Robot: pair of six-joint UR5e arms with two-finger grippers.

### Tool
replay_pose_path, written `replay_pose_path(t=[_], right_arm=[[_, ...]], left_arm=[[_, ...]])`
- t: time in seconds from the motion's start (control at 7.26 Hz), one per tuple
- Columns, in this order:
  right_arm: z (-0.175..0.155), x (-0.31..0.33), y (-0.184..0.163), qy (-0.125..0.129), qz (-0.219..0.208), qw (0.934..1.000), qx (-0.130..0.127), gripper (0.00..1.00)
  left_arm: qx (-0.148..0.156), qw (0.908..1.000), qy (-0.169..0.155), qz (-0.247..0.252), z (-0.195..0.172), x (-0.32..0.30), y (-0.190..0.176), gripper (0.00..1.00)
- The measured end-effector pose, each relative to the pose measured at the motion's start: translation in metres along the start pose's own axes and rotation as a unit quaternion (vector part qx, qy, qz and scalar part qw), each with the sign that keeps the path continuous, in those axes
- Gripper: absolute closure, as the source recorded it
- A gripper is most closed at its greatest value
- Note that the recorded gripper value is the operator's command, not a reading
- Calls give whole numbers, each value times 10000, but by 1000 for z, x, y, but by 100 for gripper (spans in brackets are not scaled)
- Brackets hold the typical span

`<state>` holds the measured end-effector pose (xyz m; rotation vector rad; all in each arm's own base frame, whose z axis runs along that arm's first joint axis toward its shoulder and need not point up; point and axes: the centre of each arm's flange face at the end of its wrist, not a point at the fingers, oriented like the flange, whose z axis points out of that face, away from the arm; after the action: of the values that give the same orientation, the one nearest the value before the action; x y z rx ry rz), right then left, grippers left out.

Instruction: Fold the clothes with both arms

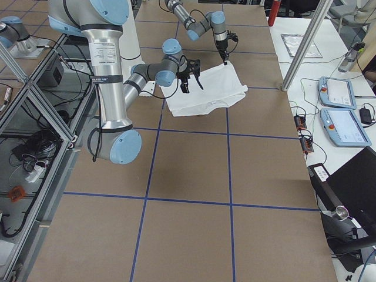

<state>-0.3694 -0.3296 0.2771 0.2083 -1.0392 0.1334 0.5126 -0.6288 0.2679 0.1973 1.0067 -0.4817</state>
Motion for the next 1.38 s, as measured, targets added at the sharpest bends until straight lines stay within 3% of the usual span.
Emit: replay_pose_path(t=[0.41,0.55,0.69,1.24,1.38], right_arm=[[11,-7,-2,12,-3,10000,-15,0],[18,-15,-5,-9,-9,10000,-6,0],[21,-20,-7,-24,-12,10000,-1,0],[28,-28,-9,-28,-64,10000,-21,0],[36,-37,-13,-6,-118,9999,-31,0]], left_arm=[[580,9979,221,156,31,19,-39,100],[720,9970,205,214,33,16,-49,43],[804,9962,227,244,34,15,-53,0],[959,9944,384,227,20,14,-72,0],[764,9957,469,215,7,9,-85,0]])
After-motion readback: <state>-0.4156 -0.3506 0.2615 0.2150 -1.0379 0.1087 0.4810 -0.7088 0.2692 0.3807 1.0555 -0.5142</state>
